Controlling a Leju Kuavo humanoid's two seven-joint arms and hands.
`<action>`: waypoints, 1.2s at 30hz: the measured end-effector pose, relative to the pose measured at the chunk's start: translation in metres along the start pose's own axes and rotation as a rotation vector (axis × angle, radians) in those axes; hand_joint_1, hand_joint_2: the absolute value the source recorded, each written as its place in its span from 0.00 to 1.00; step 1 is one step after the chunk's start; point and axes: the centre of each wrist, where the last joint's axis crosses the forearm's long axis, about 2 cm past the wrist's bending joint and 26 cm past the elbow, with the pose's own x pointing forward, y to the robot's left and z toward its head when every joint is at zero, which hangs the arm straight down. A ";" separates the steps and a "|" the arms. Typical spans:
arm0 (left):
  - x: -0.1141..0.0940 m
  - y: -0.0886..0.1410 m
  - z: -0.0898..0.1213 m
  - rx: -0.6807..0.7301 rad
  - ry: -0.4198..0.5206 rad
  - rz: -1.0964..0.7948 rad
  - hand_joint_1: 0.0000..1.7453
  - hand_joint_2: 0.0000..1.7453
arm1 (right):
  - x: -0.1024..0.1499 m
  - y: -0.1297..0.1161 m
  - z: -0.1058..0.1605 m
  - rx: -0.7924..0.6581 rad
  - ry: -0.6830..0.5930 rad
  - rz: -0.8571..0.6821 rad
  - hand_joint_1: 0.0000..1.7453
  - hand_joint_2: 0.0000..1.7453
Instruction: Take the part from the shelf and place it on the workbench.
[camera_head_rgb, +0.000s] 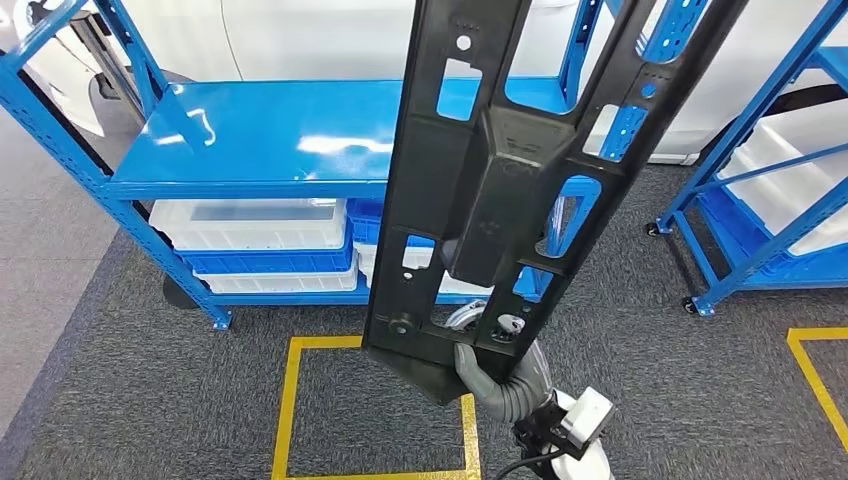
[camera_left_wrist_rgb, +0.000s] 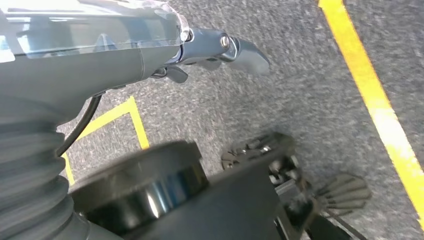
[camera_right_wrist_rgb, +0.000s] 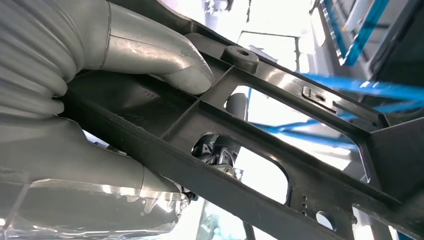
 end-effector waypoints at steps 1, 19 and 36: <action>-0.001 0.000 0.000 -0.001 0.002 0.000 0.00 1.00 | 0.000 0.000 0.000 -0.001 0.000 0.000 1.00 1.00; -0.002 -0.002 0.001 -0.003 0.007 -0.003 0.00 1.00 | 0.003 -0.001 0.001 -0.018 -0.009 0.005 1.00 1.00; -0.004 0.000 0.000 0.002 0.014 -0.001 0.00 1.00 | 0.005 0.003 0.002 -0.023 -0.013 -0.012 1.00 1.00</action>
